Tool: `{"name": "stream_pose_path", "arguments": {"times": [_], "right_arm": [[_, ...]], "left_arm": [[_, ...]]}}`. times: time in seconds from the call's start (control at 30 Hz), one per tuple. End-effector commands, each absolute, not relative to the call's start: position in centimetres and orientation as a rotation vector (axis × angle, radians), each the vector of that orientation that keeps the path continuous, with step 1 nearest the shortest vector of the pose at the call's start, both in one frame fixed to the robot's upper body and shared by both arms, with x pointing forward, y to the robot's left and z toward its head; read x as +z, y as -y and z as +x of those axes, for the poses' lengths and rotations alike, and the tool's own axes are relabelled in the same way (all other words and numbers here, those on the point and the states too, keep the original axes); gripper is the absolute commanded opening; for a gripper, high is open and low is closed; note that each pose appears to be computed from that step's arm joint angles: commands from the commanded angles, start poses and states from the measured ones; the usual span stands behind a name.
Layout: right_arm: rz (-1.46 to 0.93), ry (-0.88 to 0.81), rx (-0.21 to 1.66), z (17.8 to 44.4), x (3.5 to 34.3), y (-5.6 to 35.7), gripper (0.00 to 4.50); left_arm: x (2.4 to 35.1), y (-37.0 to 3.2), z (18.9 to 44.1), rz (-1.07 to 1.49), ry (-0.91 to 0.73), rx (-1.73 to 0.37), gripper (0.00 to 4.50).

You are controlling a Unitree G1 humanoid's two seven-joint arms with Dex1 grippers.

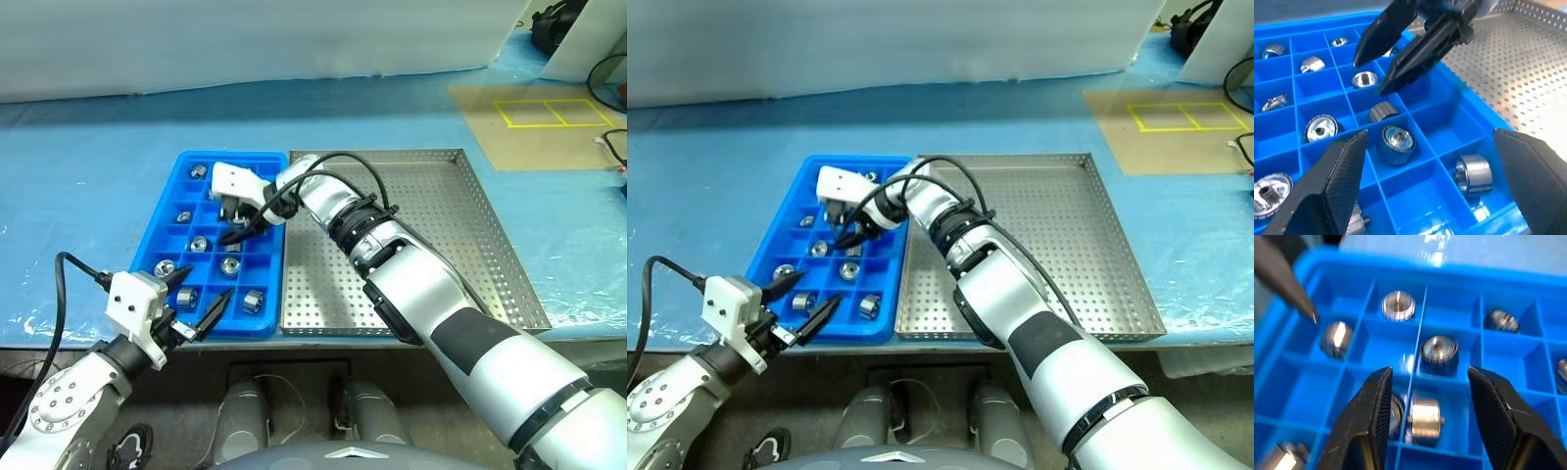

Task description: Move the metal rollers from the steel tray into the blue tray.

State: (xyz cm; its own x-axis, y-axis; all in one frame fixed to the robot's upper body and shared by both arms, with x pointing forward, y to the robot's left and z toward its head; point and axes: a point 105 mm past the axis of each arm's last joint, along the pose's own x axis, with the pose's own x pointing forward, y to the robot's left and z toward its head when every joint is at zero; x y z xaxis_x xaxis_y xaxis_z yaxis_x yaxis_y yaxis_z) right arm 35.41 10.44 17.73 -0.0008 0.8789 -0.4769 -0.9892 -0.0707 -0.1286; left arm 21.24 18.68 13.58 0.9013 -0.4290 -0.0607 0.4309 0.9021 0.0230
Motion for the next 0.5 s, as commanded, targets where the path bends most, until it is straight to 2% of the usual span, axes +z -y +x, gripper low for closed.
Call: {"name": "stream_pose_path", "arguments": {"times": [0.03, 0.13, 0.33, 0.4, 0.5], "right_arm": [[-0.28, -0.091, 1.54, 35.6, 24.2, -11.0, 2.41], [-0.195, -0.046, 1.389, 37.6, 24.9, -9.5, 2.41], [-0.02, -0.088, 1.112, 41.4, 24.1, -4.7, 2.41], [0.018, -0.07, 1.105, 41.3, 24.2, -3.8, 2.41], [0.024, -0.091, 1.105, 40.8, 22.8, -3.4, 2.41]], "left_arm": [[16.5, -20.2, 22.7, 0.012, 0.088, -0.308, 4.31], [17.6, -20.7, 23.6, -0.001, 0.15, -0.232, 4.31], [19.8, -22.0, 24.9, -0.046, 0.272, -0.094, 4.31], [20.5, -21.9, 25.6, -0.069, 0.31, -0.083, 4.31], [21.2, -21.4, 26.8, -0.092, 0.342, -0.096, 4.31]]}}
